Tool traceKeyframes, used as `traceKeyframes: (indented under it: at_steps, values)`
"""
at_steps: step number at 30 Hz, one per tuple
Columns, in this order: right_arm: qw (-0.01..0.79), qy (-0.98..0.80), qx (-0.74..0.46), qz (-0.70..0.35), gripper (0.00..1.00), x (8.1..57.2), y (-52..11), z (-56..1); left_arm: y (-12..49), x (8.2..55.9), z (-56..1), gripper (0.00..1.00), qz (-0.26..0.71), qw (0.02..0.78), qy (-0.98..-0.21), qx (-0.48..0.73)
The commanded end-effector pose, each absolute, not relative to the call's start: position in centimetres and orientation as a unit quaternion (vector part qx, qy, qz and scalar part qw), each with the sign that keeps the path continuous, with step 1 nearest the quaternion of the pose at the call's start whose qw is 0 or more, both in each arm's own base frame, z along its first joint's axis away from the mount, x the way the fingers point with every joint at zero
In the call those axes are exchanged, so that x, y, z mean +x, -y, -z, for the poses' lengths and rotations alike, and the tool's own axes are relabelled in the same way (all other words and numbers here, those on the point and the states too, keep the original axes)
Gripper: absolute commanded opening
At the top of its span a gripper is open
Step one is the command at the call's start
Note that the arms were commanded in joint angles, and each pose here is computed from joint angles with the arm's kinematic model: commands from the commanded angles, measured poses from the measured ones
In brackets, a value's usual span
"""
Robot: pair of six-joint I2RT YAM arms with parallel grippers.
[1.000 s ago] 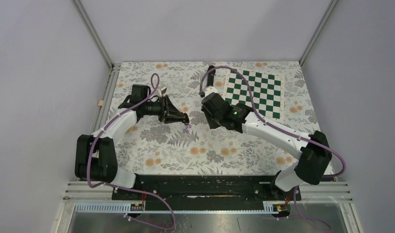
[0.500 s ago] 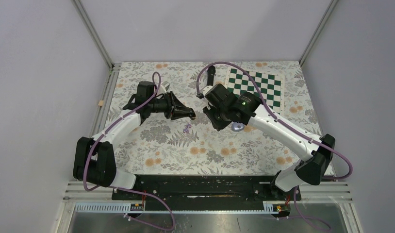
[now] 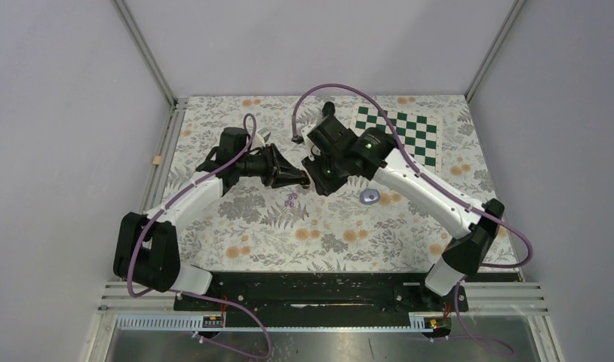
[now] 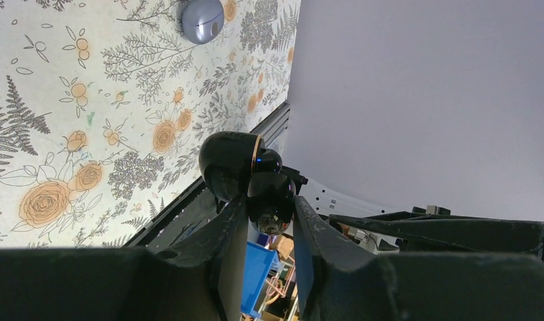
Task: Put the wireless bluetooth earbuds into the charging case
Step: Pick up the left earbud from the center of the board, then place the left earbud at the center of the board.
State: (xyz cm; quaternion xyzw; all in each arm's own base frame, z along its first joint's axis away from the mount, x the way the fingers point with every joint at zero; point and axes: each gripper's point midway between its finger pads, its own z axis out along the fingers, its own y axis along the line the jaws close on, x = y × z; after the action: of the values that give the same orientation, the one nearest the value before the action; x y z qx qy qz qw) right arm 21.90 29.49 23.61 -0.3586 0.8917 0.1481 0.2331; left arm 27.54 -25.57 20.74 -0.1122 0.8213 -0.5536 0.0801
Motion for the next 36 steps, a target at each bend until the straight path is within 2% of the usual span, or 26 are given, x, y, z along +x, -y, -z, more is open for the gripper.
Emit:
traceKeyframes:
  at_steps: [1,7,10,15,18,22,24,27,28,33,36]
  values:
    - [0.202,-0.898,-0.361,-0.149,0.13,21.8,-30.6,-23.1,25.8,28.5,-22.8,0.0,0.567,0.119,-0.809,-0.099]
    - [0.187,-0.907,-0.36,-0.115,0.14,22.6,-30.3,-20.3,24.3,28.9,-20.2,0.0,0.551,0.123,-0.815,-0.13]
    - [0.183,-0.88,-0.425,-0.109,0.15,22.5,-30.1,-16.0,21.4,29.3,-18.1,0.0,0.534,0.136,-0.816,-0.175]
    - [0.259,-0.855,-0.441,-0.085,0.15,24.4,-29.3,-8.6,18.8,29.1,-17.0,0.0,0.514,0.147,-0.822,-0.198]
    - [0.312,-0.85,-0.419,-0.07,0.15,25.8,-28.9,-7.0,18.8,29.3,-17.2,0.0,0.513,0.152,-0.822,-0.196]
    - [0.322,-0.848,-0.415,-0.073,0.18,25.7,-28.7,-6.8,18.8,29.4,-17.4,0.0,0.515,0.15,-0.821,-0.195]
    - [0.316,-0.849,-0.416,-0.081,0.22,25.4,-28.8,-6.7,18.8,29.5,-17.3,0.0,0.514,0.15,-0.822,-0.193]
    - [0.31,-0.854,-0.411,-0.081,0.4,25.1,-28.6,-6.4,18.8,29.5,-17.3,0.0,0.514,0.15,-0.822,-0.193]
    - [0.31,-0.857,-0.405,-0.079,0.44,25.1,-28.5,-6.3,18.8,29.5,-17.3,0.0,0.514,0.15,-0.823,-0.192]
    - [0.313,-0.869,-0.377,-0.066,0.55,25.4,-27.9,-6.2,18.9,29.6,-17.1,0.0,0.515,0.146,-0.823,-0.19]
    - [0.318,-0.883,-0.339,-0.066,0.55,25.6,-27.9,-6.7,18.9,29.6,-17.2,0.0,0.516,0.148,-0.823,-0.187]
